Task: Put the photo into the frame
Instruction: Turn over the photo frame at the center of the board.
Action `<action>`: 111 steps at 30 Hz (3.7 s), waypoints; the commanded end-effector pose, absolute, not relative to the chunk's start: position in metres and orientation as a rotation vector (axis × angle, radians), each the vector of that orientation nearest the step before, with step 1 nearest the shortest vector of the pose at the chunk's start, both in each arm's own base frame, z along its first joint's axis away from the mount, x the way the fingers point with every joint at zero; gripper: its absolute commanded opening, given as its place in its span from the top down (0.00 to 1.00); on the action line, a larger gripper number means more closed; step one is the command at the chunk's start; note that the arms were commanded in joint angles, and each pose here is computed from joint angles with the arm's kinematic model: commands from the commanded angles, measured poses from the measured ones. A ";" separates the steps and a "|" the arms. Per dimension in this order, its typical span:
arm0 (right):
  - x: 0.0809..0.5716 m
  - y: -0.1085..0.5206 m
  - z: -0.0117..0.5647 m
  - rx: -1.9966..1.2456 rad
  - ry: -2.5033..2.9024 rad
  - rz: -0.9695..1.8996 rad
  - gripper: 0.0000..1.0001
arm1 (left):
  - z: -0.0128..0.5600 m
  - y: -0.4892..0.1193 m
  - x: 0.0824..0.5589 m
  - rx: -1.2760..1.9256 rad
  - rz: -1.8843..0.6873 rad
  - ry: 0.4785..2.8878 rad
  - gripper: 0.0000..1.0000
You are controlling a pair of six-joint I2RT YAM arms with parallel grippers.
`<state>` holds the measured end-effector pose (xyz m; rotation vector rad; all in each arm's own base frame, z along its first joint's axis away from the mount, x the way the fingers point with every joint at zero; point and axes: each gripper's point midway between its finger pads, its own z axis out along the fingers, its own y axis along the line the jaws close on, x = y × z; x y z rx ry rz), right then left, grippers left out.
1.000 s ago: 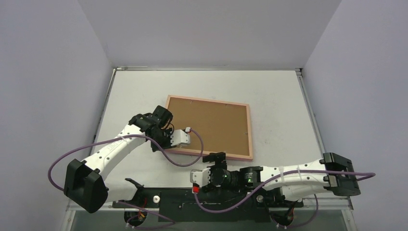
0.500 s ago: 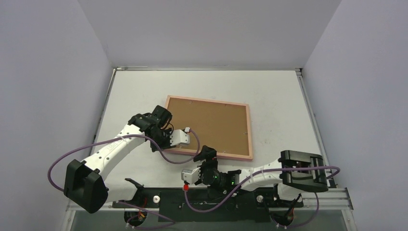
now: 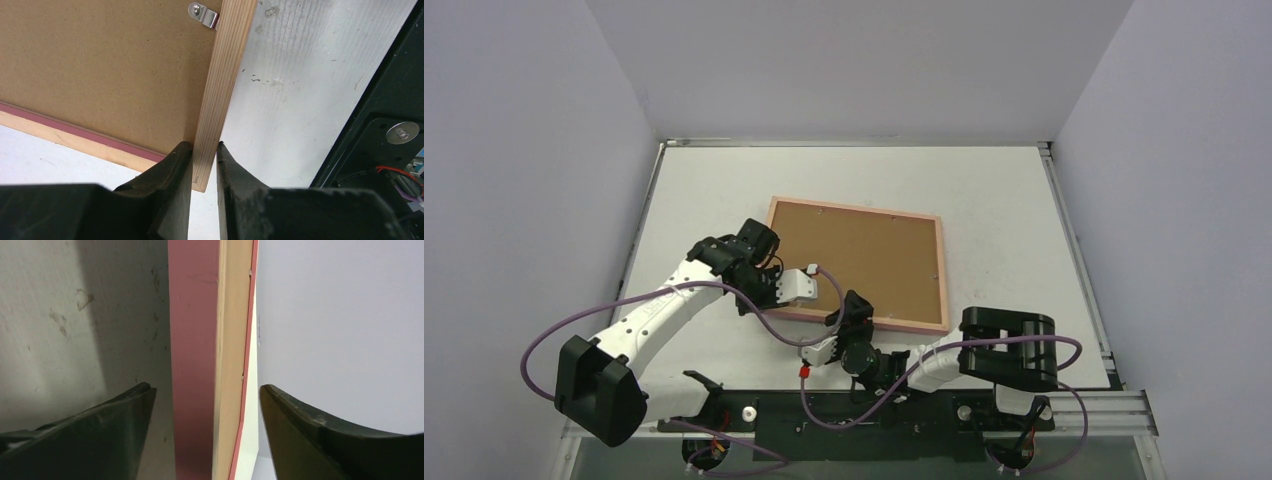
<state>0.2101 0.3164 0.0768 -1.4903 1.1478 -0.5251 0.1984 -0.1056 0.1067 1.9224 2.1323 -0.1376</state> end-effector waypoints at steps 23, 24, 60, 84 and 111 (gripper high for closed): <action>0.210 0.389 0.228 -1.172 1.234 -0.277 0.75 | 0.301 -0.053 0.318 0.944 -0.161 1.943 0.33; 0.212 0.392 0.237 -1.162 1.254 -0.257 0.76 | 0.313 -0.041 0.327 0.859 -0.186 1.946 0.31; 0.405 0.349 0.319 -0.433 2.125 0.625 0.79 | 0.270 0.000 0.344 0.201 -0.696 2.157 0.14; 0.418 0.327 0.327 -0.077 2.101 0.979 0.75 | 0.243 -0.032 0.328 0.222 -0.888 2.182 0.16; 0.394 0.188 0.139 0.103 2.336 0.763 0.69 | 0.188 -0.032 0.341 0.184 -0.967 2.327 0.26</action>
